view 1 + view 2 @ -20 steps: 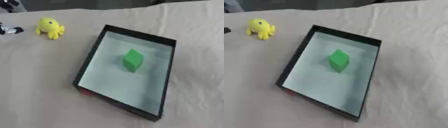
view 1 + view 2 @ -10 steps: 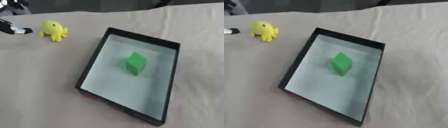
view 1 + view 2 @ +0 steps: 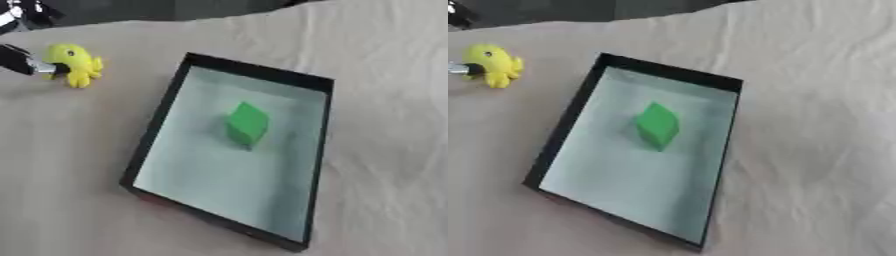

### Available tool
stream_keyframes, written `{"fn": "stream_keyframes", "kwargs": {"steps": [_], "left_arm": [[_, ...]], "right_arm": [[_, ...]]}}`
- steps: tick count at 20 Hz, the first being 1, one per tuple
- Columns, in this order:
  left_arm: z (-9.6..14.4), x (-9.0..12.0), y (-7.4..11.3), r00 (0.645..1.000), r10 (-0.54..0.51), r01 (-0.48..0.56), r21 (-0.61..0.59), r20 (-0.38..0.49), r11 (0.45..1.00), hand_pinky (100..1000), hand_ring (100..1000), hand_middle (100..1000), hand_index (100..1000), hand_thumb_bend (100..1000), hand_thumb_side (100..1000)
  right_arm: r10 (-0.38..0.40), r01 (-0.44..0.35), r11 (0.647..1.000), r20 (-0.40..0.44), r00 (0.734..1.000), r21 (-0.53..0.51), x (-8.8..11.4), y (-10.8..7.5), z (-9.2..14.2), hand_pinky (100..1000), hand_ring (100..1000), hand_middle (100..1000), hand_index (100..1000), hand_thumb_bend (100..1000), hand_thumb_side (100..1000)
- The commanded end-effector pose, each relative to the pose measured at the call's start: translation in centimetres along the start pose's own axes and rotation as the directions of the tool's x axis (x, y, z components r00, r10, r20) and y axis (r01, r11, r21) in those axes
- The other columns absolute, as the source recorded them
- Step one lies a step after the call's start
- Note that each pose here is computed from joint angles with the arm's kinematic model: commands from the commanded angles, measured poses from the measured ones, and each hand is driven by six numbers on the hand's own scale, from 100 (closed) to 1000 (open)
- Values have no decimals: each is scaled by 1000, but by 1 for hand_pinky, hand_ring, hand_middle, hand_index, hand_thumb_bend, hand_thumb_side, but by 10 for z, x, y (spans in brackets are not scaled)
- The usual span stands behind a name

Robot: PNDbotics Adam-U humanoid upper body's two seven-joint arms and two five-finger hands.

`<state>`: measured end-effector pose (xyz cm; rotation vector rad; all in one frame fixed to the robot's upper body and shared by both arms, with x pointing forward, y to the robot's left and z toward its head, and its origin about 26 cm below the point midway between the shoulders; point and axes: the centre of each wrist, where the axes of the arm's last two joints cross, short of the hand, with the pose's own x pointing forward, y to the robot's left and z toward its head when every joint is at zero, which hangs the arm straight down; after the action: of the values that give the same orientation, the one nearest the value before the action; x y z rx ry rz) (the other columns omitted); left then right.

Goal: Pick up objects on the table and place them in the box.

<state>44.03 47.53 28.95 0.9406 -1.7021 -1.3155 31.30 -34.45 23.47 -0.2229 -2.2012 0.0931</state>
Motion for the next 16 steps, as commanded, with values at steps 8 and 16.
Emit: {"fn": "stream_keyframes", "kwargs": {"steps": [8, 16], "left_arm": [[10, -8, 11, 997, -24, 26, 27, -69, 999, 793, 755, 760, 837, 531, 273], [15, -14, 0, 990, -52, 48, -28, -129, 998, 782, 753, 748, 802, 378, 100]], "right_arm": [[-2, 1, 1000, 44, 999, 21, 10, 3, -9, 1000, 956, 983, 871, 100, 578], [-5, 5, 1000, 45, 999, 20, 10, 4, -9, 1000, 956, 982, 872, 100, 584]]}}
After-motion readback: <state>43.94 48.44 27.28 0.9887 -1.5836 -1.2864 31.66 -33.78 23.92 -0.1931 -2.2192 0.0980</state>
